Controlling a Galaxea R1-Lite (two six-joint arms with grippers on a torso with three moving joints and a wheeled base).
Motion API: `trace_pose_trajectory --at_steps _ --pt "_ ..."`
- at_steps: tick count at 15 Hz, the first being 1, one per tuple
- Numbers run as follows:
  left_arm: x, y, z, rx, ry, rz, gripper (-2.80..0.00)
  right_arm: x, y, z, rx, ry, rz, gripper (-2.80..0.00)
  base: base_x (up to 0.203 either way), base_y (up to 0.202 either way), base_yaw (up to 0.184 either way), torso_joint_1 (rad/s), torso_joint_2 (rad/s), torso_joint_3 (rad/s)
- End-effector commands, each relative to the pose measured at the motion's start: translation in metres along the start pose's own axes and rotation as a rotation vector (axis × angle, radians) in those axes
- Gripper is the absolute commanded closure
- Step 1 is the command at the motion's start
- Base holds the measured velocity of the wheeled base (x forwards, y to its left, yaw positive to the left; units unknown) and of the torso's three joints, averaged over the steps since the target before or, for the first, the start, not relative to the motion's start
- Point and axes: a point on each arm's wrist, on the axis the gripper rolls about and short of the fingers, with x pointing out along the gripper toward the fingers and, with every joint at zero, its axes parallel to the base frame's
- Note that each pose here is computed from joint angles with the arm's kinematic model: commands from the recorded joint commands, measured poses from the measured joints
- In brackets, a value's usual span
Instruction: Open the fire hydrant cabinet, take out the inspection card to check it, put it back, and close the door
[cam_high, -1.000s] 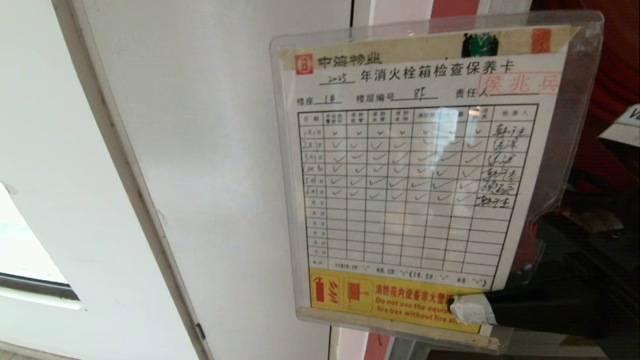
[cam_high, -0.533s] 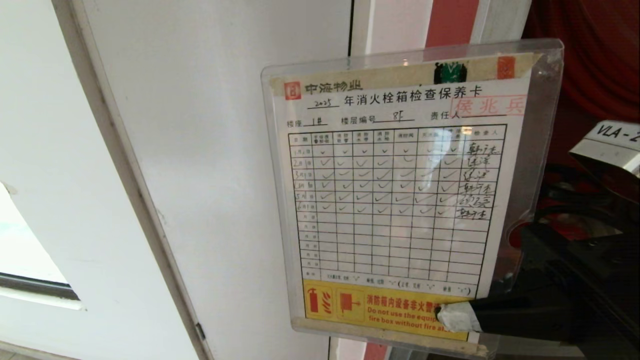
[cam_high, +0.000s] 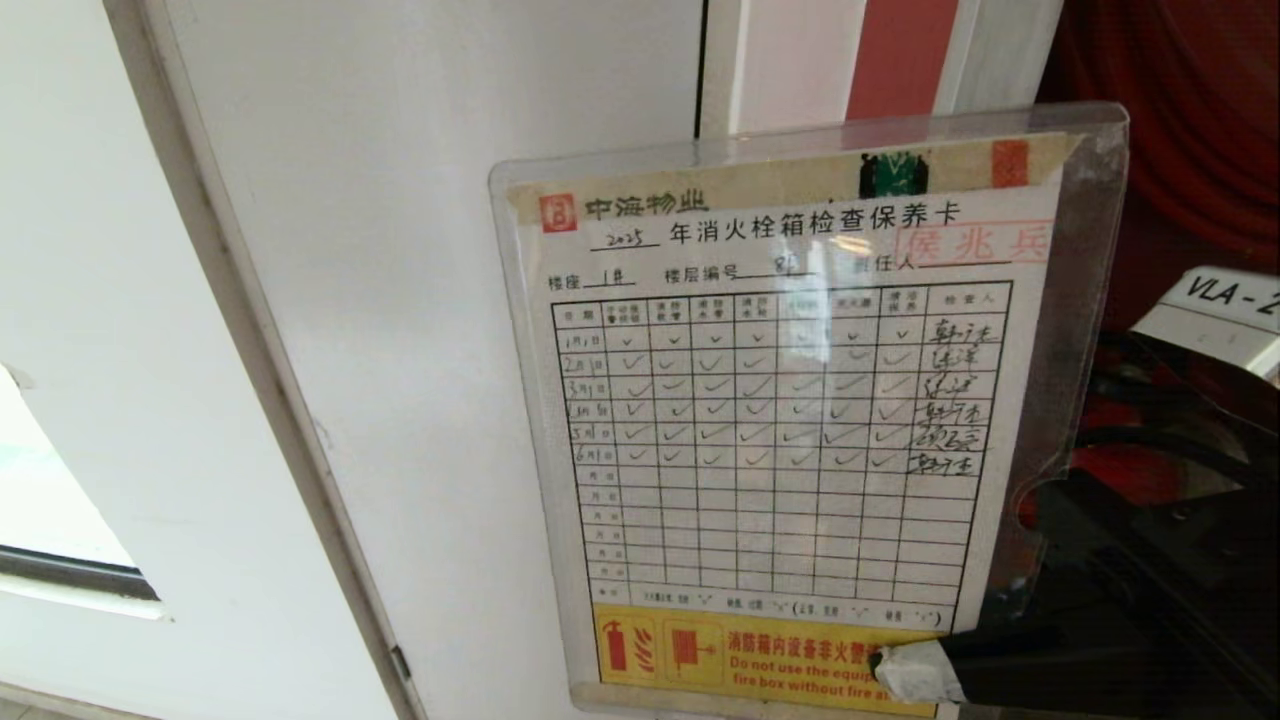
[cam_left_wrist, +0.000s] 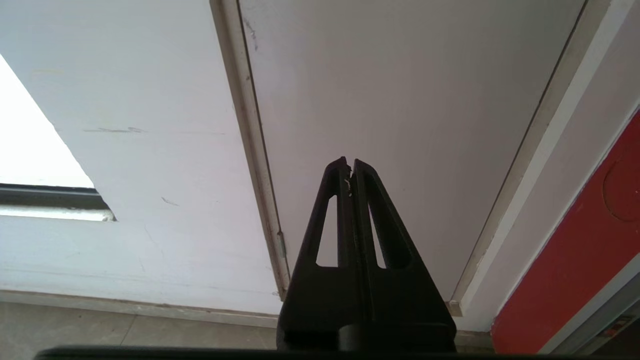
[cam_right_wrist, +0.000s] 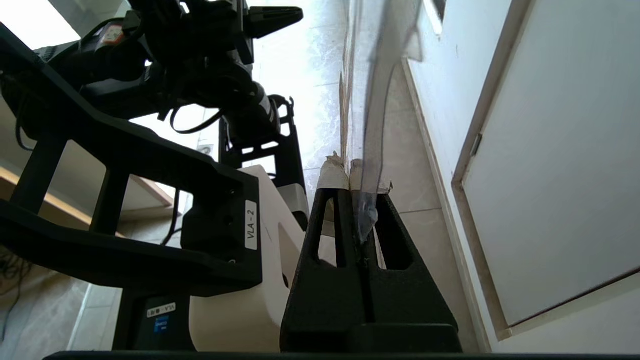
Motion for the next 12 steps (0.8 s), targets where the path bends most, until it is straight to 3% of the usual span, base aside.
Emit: trace_pose_trajectory --at_steps 1,9,12 --pt "0.0 0.0 0.0 0.0 0.001 0.0 0.0 0.001 0.001 -0.002 0.002 0.006 0.01 0.0 0.0 0.0 0.0 0.0 0.0 0.0" --pt "0.0 0.0 0.0 0.0 0.0 0.0 0.0 -0.002 0.005 0.0 -0.017 -0.014 0.019 0.0 0.0 0.0 0.0 0.0 0.0 0.0" --pt "0.0 0.0 0.0 0.0 0.002 0.0 0.0 -0.013 0.016 0.002 -0.045 -0.047 0.062 0.0 0.0 0.0 0.0 0.0 0.0 0.0"
